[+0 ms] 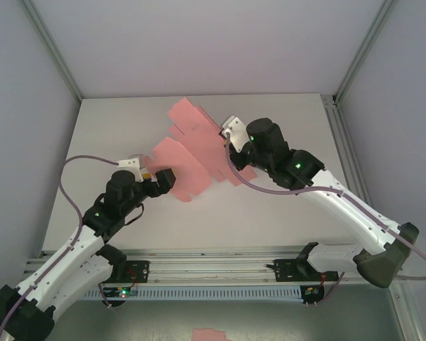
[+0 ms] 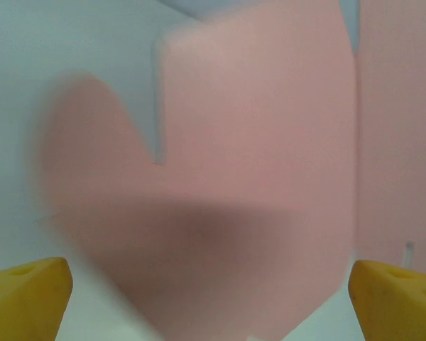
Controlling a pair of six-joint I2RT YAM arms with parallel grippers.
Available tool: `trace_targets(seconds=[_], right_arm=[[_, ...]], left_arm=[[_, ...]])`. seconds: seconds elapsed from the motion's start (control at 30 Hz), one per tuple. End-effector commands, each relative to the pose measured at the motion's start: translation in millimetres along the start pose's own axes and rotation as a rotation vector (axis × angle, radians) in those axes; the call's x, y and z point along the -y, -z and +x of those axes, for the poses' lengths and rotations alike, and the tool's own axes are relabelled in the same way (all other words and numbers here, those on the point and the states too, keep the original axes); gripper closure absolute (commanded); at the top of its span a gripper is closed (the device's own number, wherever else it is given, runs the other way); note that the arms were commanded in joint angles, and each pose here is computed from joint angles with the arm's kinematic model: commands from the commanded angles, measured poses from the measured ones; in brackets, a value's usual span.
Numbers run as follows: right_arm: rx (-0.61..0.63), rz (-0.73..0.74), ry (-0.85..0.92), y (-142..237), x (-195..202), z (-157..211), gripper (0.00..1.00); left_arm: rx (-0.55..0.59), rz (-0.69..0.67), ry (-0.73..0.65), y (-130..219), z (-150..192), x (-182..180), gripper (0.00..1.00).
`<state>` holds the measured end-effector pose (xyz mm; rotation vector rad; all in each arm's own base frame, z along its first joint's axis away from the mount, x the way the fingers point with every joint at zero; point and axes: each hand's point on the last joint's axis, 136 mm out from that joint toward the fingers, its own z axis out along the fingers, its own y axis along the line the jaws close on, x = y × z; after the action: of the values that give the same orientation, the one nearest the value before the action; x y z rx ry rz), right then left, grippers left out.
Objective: Assemble paper box
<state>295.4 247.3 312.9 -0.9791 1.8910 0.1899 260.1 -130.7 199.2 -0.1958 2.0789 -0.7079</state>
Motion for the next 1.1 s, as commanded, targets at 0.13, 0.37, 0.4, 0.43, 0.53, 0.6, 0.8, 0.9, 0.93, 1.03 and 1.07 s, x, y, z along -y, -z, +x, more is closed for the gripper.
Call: trace_targets(seconds=[0.13,0.37,0.4,0.43,0.53,0.6,0.8,0.9,0.93,1.03,1.07], right_arm=[[-0.107,-0.210,0.250,20,-18,13,1.00],[-0.164,-0.422,0.450,51,-38,8,1.00],[-0.172,-0.441,0.454,57,-38,5,1.00],[-0.180,-0.471,0.465,62,-41,4,1.00],[-0.239,-0.506,0.488,59,-40,15,1.00],[-0.281,-0.469,0.444,38,-33,24,1.00],[-0.318,-0.479,0.451,-18,-29,49,1.00],[-0.330,-0.392,0.506,-54,-16,60,1.00],[-0.332,-0.364,0.517,-65,-11,63,1.00],[-0.318,-0.328,0.519,-87,-1,67,1.00],[-0.310,-0.315,0.519,-92,1,67,1.00]], left_arm=[[-0.076,-0.277,-0.067,39,12,-46,0.00],[-0.050,0.204,-0.181,35,-13,55,0.00],[-0.038,0.225,-0.188,37,-19,62,0.00],[-0.034,0.243,-0.203,40,-23,68,0.00],[-0.034,0.287,-0.245,49,-26,79,0.00],[-0.038,0.285,-0.253,50,-24,77,0.00],[-0.043,0.205,-0.249,36,-17,58,0.00],[-0.079,0.168,-0.256,20,-10,49,0.00],[-0.096,0.160,-0.264,13,-5,46,0.00],[-0.125,0.096,-0.266,-8,3,31,0.00],[-0.132,0.085,-0.266,-14,5,28,0.00]])
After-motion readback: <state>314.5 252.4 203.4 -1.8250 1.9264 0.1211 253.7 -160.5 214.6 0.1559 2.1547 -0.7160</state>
